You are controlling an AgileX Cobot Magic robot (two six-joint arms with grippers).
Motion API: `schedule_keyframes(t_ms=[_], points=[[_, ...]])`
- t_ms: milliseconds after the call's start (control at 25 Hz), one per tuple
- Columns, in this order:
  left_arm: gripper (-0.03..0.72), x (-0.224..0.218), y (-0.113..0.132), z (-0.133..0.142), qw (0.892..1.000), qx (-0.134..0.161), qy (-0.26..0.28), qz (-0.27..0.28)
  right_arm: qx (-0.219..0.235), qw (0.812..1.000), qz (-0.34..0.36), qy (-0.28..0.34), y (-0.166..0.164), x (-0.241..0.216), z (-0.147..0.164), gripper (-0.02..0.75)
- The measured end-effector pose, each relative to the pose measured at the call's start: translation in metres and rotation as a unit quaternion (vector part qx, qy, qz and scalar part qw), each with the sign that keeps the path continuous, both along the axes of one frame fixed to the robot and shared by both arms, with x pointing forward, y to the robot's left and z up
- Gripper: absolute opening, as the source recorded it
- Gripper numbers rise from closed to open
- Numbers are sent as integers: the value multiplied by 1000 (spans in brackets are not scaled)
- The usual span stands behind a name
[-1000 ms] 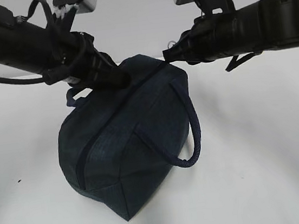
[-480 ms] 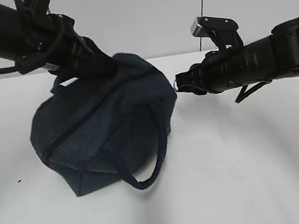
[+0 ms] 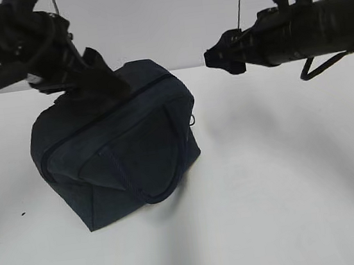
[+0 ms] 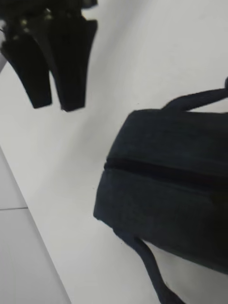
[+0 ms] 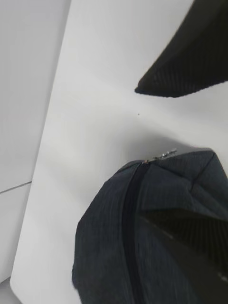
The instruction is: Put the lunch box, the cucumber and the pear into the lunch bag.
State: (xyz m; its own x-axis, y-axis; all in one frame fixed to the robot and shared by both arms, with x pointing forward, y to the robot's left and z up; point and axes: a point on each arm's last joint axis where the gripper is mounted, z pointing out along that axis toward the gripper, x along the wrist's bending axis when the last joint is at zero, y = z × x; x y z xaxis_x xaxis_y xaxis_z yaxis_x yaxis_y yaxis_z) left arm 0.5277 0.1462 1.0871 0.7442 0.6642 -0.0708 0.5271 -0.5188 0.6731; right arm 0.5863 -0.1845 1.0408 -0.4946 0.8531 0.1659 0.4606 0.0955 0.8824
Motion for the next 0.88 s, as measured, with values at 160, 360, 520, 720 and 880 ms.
schedule_keyframes(t_ms=[160,360,520,720,880], points=[[345,-17,26,19,993,53,15,107,-1,999,40,9,1,-23,24,552],[337,-47,55,42,973,88,33,212,-67,985,78,140,-5,-54,16,552],[328,-82,74,48,966,86,28,242,-137,960,39,243,-23,-79,5,549],[297,-135,100,39,964,84,5,254,-153,941,-5,301,-41,-128,3,508],[295,-182,120,24,964,65,-16,257,-160,931,-19,328,-54,-174,1,496]])
